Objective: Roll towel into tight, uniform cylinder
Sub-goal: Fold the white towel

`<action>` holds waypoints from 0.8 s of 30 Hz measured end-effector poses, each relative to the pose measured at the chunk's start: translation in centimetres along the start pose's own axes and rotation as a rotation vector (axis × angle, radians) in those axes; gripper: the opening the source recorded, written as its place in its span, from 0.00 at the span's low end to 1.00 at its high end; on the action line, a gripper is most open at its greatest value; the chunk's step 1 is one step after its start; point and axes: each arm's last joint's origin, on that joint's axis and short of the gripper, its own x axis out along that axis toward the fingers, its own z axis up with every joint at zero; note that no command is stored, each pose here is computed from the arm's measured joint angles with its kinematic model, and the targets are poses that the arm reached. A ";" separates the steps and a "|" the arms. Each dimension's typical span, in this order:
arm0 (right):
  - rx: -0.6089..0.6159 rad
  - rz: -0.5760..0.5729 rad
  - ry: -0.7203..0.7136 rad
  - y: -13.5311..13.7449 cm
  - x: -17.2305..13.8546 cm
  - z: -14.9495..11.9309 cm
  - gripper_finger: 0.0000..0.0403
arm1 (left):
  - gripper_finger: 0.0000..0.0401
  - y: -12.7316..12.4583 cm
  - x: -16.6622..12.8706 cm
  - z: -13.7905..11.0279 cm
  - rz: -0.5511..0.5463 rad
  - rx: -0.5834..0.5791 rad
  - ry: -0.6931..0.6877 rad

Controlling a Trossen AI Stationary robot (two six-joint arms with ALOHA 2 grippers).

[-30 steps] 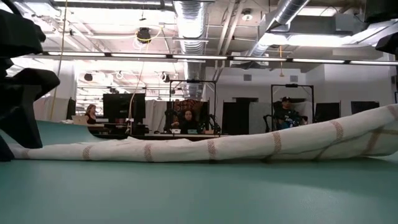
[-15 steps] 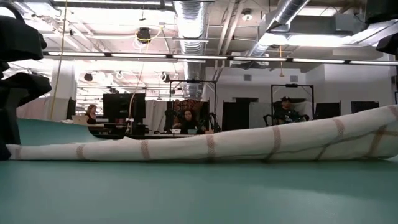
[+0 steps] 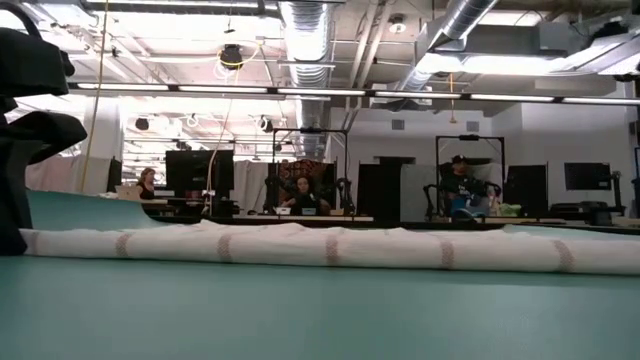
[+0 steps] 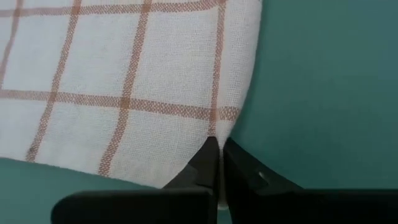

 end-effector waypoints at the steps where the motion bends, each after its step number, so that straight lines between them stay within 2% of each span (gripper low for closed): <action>1: 0.006 0.001 0.000 0.1 -0.1 -0.2 0.27 | 0.00 0.0 0.0 0.0 0.002 0.001 0.001; 5: 0.008 0.005 -0.032 0.4 -0.3 -0.6 0.34 | 0.00 0.2 0.0 -0.1 0.024 0.012 0.004; 10: 0.029 -0.036 -0.240 0.7 -0.5 -0.1 0.37 | 0.00 0.5 -0.8 0.3 0.096 0.090 0.052; 14: 0.087 -0.075 -0.436 0.7 -0.2 1.7 0.33 | 0.00 0.7 -2.4 1.5 0.171 0.135 0.089; 17: 0.047 -0.095 -0.468 0.9 1.3 3.8 0.28 | 0.00 0.9 -3.6 2.1 0.224 0.158 0.117; 20: -0.046 -0.128 -0.492 1.1 3.0 5.7 0.23 | 0.00 1.3 -4.7 2.7 0.282 0.183 0.141; 24: -0.109 -0.155 -0.494 0.7 4.5 7.5 0.18 | 0.00 2.0 -6.4 3.3 0.354 0.206 0.201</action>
